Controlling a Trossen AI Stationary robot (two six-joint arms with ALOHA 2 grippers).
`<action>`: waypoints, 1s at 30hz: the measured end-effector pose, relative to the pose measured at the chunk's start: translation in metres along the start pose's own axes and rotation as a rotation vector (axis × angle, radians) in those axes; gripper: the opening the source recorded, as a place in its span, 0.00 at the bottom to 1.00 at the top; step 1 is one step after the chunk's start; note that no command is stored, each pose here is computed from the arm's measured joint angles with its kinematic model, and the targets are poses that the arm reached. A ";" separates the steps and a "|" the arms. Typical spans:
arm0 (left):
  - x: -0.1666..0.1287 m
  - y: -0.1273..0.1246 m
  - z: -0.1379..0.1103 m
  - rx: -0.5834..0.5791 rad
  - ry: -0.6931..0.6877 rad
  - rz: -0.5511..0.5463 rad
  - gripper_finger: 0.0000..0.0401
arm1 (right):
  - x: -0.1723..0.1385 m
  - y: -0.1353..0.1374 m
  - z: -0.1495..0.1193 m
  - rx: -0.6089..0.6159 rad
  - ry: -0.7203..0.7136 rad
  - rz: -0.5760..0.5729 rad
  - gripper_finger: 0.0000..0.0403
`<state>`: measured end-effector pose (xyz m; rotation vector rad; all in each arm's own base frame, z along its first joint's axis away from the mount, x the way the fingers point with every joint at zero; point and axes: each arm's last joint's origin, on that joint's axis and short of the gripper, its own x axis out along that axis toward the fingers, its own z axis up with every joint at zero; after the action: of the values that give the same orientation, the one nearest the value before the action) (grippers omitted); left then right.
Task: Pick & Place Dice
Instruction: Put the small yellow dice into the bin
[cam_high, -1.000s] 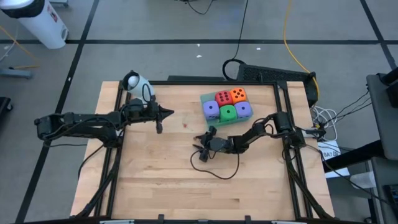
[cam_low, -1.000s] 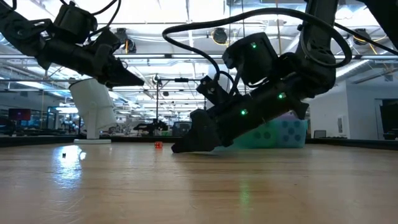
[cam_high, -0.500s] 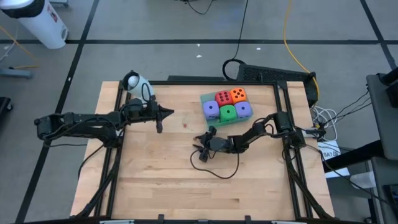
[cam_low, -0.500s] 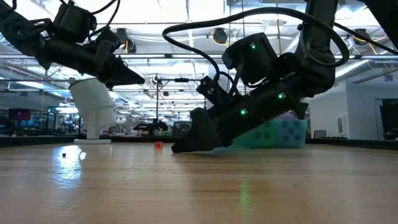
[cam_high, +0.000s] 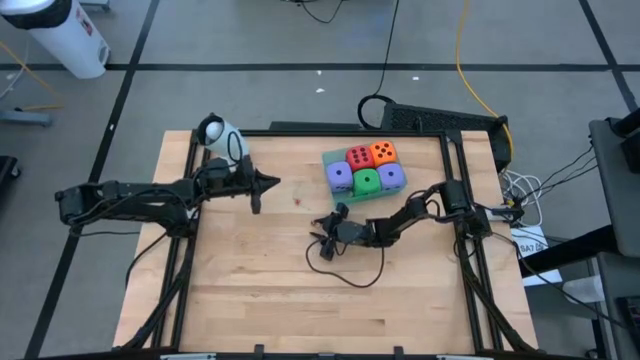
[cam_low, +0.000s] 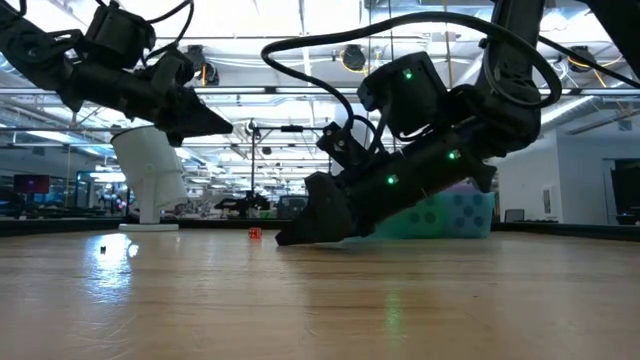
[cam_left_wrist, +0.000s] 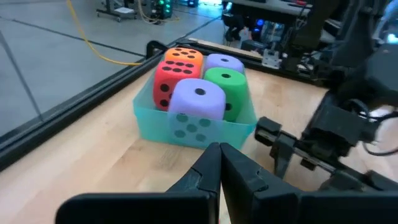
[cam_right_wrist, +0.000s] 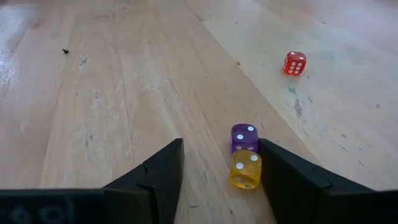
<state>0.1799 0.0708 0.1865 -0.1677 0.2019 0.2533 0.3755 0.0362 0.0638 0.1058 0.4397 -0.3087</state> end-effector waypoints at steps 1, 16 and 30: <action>0.000 -0.001 0.000 0.000 -0.001 -0.014 0.05 | 0.000 0.001 0.000 0.000 -0.002 0.000 0.48; -0.026 -0.008 0.010 -0.047 -0.015 -0.051 0.05 | -0.004 0.010 -0.002 0.072 -0.009 0.015 0.48; -0.037 -0.013 0.017 0.031 -0.074 -0.017 0.05 | -0.025 0.018 0.001 -0.076 0.131 -0.071 0.48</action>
<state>0.1510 0.0534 0.2127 -0.1289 0.1304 0.2392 0.3605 0.0601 0.0761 0.0366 0.5856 -0.3559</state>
